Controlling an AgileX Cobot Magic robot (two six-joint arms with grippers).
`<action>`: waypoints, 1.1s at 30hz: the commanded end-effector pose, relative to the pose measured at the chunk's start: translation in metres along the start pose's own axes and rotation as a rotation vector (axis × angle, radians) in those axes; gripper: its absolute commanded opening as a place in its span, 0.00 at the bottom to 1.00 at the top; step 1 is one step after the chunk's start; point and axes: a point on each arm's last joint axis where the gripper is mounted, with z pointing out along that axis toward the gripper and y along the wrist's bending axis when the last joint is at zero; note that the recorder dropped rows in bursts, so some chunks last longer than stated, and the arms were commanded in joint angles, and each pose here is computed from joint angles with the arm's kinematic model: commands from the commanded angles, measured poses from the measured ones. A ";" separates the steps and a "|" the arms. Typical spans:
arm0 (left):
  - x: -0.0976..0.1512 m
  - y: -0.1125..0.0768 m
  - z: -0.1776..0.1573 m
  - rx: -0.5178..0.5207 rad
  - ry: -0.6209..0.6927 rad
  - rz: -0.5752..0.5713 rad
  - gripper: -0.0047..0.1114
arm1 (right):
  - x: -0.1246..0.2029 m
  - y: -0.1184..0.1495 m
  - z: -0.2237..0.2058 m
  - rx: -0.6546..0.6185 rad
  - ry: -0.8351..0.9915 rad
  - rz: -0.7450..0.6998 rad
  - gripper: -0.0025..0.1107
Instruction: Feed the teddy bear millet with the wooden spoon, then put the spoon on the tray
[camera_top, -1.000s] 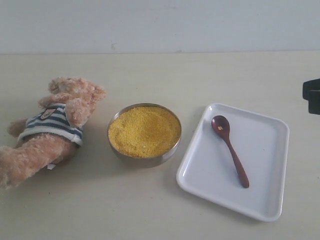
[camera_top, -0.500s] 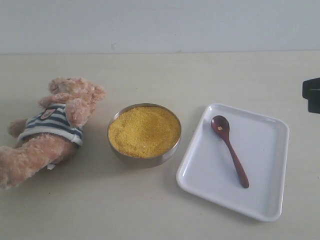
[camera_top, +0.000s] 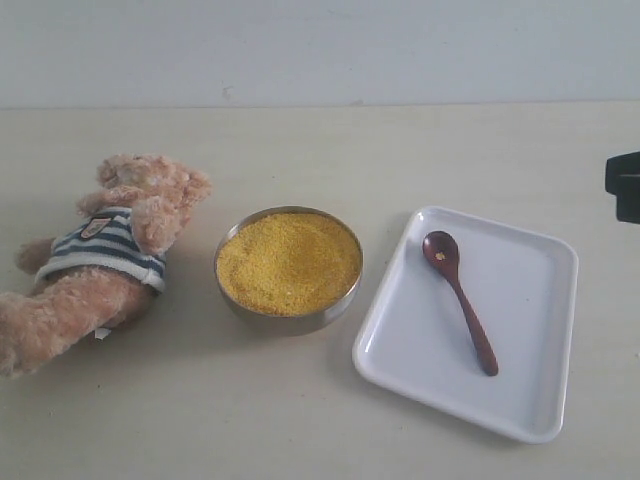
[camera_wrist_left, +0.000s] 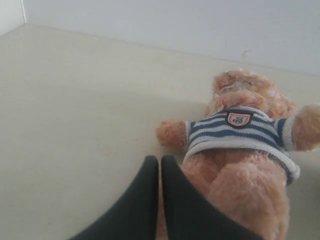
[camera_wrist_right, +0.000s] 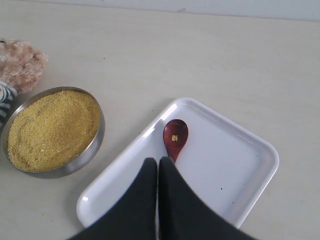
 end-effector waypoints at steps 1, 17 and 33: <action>-0.001 0.001 0.000 -0.004 -0.019 -0.008 0.07 | 0.000 0.000 -0.001 0.003 -0.011 -0.002 0.02; -0.001 0.001 0.000 -0.004 -0.019 -0.008 0.07 | 0.007 -0.005 -0.037 0.070 -0.092 -0.130 0.02; -0.001 0.001 0.000 -0.004 -0.019 -0.008 0.07 | 0.120 -0.022 -0.047 0.195 -0.414 0.009 0.02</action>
